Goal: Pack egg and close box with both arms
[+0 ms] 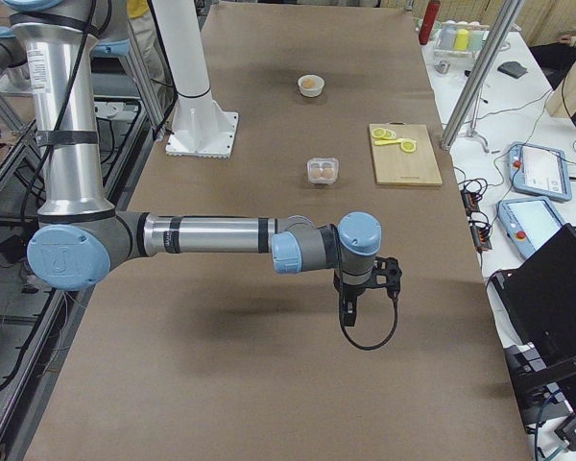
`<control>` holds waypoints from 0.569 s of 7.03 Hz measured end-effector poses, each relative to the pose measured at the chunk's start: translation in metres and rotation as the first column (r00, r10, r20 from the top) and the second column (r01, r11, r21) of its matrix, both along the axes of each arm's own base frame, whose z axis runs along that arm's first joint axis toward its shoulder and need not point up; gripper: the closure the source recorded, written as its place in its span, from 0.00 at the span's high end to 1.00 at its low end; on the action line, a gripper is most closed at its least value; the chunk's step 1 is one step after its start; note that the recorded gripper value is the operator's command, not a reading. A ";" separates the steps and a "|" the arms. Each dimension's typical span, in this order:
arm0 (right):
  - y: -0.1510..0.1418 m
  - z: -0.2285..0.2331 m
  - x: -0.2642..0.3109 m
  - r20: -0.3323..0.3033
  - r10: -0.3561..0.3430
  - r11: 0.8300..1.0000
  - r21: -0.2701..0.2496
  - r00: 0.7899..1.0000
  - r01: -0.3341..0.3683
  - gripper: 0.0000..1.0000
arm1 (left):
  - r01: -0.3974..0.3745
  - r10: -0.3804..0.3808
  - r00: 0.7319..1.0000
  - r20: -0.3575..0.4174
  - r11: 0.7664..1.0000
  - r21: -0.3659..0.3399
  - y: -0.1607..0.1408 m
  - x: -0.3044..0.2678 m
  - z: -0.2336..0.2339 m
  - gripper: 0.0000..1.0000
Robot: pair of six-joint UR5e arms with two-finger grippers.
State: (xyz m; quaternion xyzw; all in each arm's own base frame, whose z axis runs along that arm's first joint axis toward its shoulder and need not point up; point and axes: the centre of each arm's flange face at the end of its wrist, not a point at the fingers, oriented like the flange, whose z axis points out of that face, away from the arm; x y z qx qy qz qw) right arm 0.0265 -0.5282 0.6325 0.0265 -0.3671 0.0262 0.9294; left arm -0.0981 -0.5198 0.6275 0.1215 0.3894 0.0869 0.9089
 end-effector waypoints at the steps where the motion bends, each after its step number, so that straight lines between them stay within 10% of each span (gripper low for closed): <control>1: 0.000 0.000 0.000 0.000 0.001 1.000 0.000 1.000 -0.001 1.00 | 0.000 0.000 1.000 0.000 1.000 0.000 0.000 0.000 0.000 0.97; 4: 0.003 0.002 0.000 0.000 0.001 1.000 -0.004 1.000 -0.001 1.00 | 0.016 -0.017 1.000 -0.024 1.000 -0.009 -0.007 0.002 -0.012 0.97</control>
